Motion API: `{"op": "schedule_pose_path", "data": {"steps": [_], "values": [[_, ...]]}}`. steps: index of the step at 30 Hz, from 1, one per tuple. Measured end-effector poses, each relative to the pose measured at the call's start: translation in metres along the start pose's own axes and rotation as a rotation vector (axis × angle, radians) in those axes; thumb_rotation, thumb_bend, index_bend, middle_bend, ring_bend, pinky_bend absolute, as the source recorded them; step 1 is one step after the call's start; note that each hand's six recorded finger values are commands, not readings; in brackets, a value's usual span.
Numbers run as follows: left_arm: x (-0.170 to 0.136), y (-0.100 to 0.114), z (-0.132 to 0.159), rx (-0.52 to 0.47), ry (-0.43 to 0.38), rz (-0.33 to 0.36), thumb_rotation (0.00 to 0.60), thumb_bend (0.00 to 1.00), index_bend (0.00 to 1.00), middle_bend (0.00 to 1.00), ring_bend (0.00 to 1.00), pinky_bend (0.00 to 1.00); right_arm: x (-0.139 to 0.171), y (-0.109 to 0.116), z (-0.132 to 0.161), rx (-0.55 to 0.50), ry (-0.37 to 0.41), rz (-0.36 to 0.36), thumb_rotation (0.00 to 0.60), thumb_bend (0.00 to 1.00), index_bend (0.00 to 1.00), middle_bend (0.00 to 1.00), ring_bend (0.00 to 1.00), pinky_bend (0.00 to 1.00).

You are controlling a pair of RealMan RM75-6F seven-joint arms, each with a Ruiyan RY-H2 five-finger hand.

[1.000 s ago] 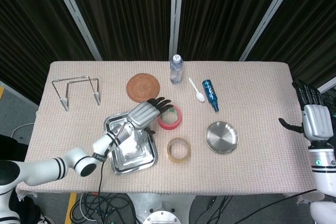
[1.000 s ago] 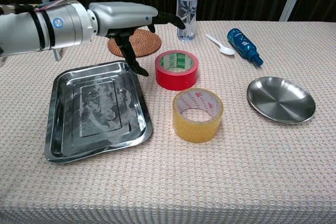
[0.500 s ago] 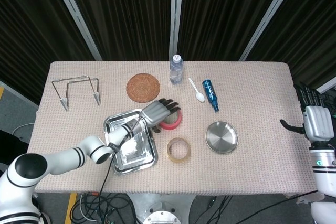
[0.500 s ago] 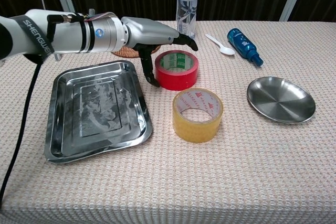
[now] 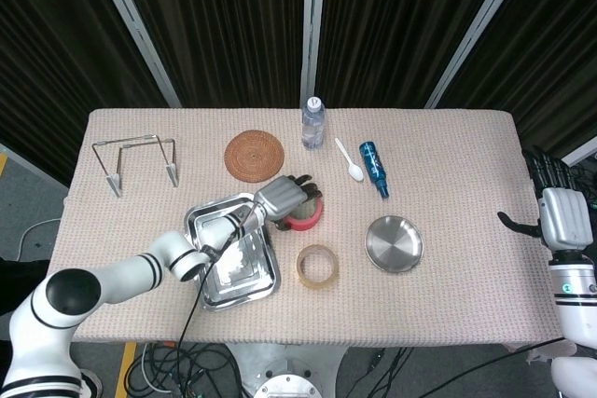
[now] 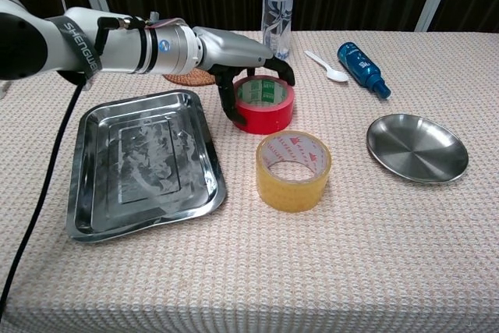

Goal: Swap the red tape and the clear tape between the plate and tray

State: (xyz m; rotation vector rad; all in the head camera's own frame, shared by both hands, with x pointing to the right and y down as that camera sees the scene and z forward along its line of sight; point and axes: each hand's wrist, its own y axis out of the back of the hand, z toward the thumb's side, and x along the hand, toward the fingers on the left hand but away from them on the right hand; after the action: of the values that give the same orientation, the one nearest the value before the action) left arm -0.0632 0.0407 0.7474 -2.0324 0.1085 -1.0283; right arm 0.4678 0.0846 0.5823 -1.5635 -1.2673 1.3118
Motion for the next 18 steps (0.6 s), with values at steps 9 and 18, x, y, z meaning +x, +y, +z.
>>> {"op": "schedule_pose_path", "data": {"steps": [9,18], "values": [[0.002,0.002,-0.002,-0.001,0.004,0.029,0.6,0.31,0.4,0.37,0.3,0.52,0.0,-0.001,-0.001,0.001,-0.005,0.001,0.6,0.1,0.0,0.0,0.0,0.0],[-0.017,0.02,-0.003,0.015,-0.014,0.078,0.6,0.31,0.42,0.4,0.32,0.54,-0.001,0.002,0.001,0.003,0.001,-0.006,0.6,0.1,0.0,0.0,0.0,0.0]]}}
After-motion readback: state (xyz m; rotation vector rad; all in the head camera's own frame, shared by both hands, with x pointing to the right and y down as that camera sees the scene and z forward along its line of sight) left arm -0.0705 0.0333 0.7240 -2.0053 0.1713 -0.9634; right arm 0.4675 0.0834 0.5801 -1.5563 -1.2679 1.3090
